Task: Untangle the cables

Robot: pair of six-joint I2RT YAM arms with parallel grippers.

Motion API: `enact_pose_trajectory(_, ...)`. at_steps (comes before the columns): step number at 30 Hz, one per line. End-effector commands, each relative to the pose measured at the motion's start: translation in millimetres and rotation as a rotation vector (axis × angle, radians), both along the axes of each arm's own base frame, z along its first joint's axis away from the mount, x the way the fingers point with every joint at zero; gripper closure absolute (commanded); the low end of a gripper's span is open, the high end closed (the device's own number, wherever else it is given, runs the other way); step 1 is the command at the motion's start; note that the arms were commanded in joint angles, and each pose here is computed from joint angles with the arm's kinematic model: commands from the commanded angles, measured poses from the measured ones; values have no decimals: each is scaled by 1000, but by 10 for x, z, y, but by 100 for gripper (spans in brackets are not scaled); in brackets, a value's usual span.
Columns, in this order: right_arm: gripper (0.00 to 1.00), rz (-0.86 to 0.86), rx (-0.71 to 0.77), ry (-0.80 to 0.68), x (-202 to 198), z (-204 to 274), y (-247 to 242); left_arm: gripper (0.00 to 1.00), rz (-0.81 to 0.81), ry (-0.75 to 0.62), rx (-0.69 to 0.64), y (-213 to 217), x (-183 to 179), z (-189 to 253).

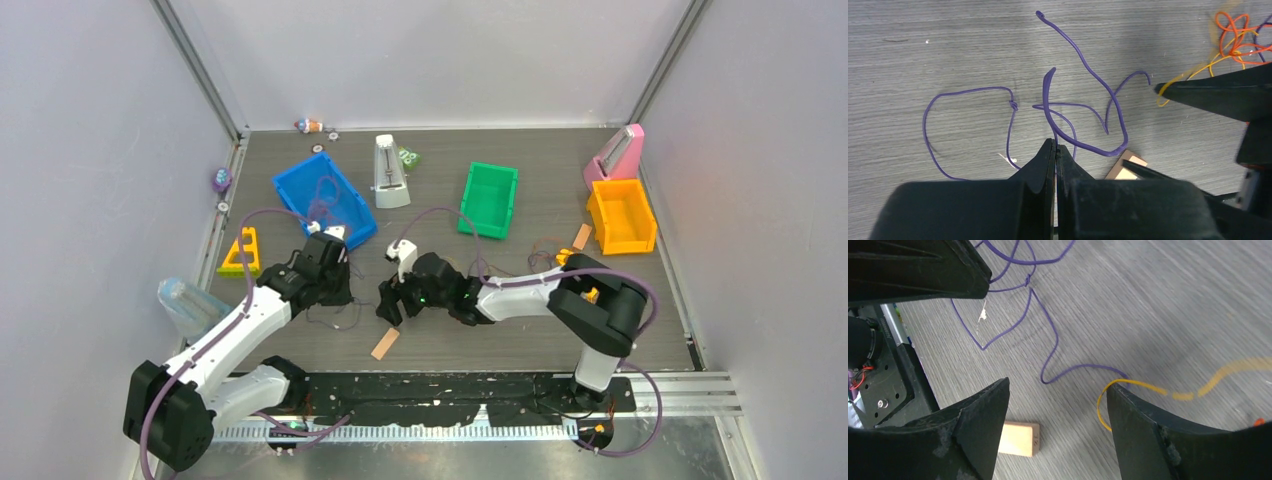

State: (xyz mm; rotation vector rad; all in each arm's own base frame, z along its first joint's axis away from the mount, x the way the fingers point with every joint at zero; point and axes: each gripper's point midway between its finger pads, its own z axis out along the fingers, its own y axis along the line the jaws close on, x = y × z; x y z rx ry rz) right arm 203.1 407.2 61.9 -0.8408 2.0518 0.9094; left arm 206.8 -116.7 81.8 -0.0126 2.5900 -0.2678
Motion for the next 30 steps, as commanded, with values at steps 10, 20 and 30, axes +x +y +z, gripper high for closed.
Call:
enact_pose_trajectory(10, 32, -64, -35, -35, 138, -124, 376, 100, -12, -26, -35, -42, 2, 53)
enact_pose_trajectory(20, 41, -357, -247, -100, 454, -44, -747, 100, -20, -43, -29, -40, 32, 124)
enact_pose_trajectory(30, 83, -757, -385, -5, 632, -179, -2033, 100, -20, -53, -40, -45, 21, 128)
